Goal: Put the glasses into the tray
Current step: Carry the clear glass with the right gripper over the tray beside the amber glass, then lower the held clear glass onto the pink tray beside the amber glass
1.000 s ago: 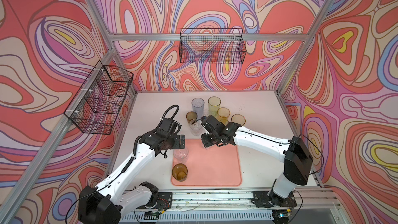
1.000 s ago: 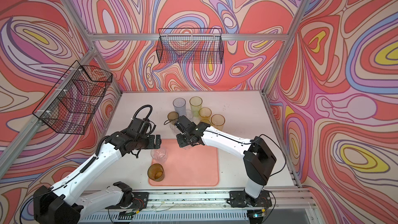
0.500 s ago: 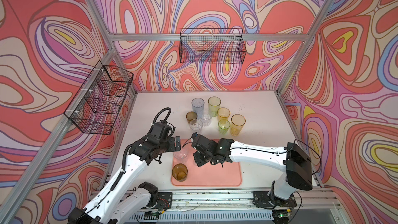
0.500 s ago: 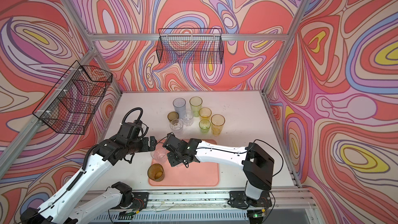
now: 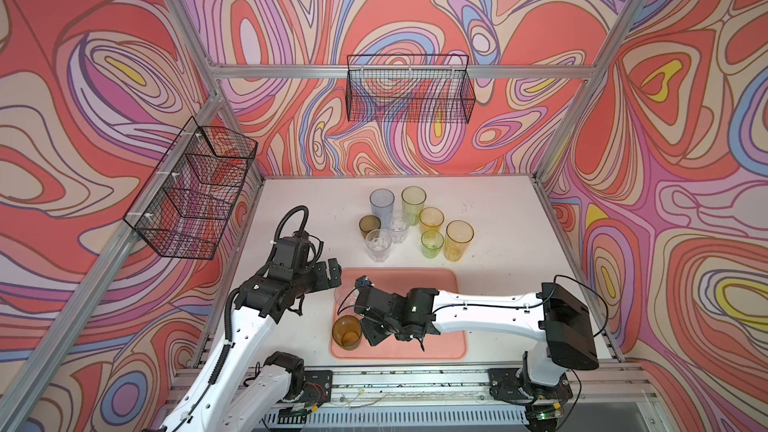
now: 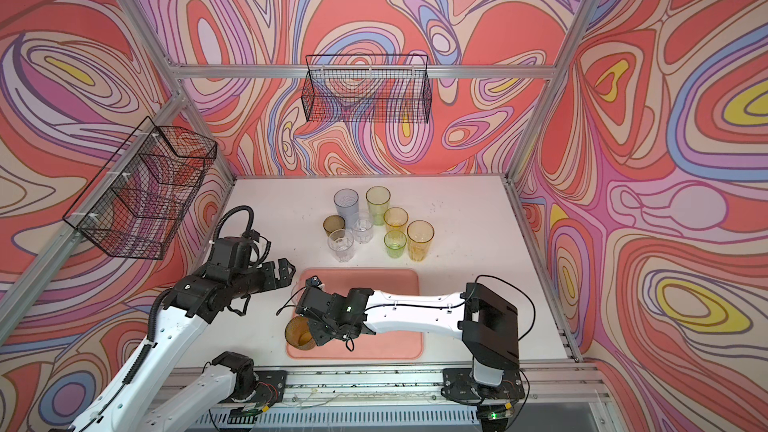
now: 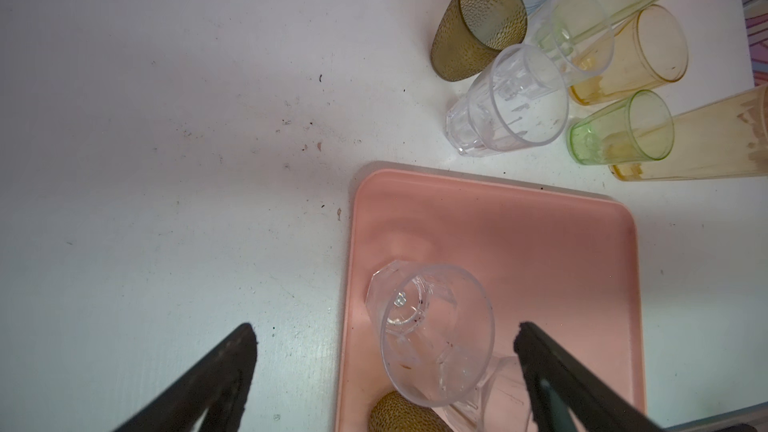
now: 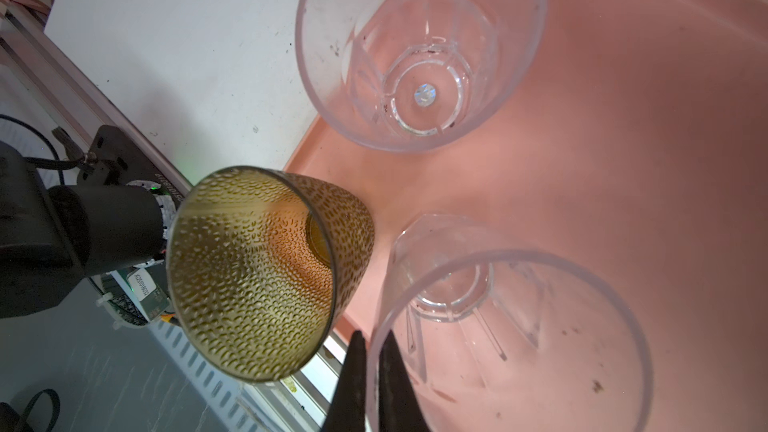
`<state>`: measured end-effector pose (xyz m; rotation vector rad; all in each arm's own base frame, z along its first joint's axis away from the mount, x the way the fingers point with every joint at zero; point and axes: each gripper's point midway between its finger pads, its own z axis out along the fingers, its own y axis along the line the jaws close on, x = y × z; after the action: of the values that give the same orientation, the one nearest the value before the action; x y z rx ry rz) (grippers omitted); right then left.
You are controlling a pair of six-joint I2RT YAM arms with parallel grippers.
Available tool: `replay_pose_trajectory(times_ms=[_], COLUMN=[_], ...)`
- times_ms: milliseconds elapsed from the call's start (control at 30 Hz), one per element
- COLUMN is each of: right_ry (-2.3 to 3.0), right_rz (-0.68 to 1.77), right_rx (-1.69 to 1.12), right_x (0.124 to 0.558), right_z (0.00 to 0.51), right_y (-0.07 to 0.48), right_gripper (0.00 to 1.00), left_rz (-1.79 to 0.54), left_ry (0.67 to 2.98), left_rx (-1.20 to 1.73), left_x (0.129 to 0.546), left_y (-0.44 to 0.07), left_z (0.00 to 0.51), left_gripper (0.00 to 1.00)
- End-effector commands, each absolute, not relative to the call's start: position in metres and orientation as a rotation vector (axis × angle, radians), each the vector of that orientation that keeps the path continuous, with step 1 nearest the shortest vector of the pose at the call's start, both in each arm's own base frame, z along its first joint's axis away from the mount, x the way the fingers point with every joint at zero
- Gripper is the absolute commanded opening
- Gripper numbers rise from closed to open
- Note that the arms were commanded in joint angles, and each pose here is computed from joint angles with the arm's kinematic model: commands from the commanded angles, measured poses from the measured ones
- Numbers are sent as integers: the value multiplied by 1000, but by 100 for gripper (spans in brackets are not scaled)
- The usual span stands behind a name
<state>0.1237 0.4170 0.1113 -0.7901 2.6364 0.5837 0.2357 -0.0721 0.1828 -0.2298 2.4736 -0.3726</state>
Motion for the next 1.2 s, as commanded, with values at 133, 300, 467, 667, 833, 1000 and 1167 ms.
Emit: replay_pose_trajectory(times_ms=[133, 300, 467, 667, 833, 1000, 1167], right_ry=[2719, 2718, 2719, 2713, 2684, 2674, 2646], right_rz=[472, 358, 350, 368, 384, 366, 404], right_rx=[-811, -848, -859, -839, -847, -842, -825], right_x=[106, 104, 101, 101, 104, 107, 110], right_z=[96, 89, 87, 92, 98, 99, 109], right_y=[404, 400, 402, 405, 407, 408, 412], right_gripper=[0, 0, 0, 0, 2, 11, 20], left_rz=[-361, -354, -361, -366, -374, -382, -392], left_ry=[2429, 2430, 2416, 2423, 2423, 2423, 2430], left_rx=[-247, -250, -250, -248, -245, -242, -237], left_x=[233, 233, 232, 232, 232, 232, 232], left_y=[-66, -65, -65, -66, -67, -69, -70], left_z=[187, 188, 190, 189, 188, 188, 187], left_gripper=[100, 100, 100, 100, 100, 100, 100])
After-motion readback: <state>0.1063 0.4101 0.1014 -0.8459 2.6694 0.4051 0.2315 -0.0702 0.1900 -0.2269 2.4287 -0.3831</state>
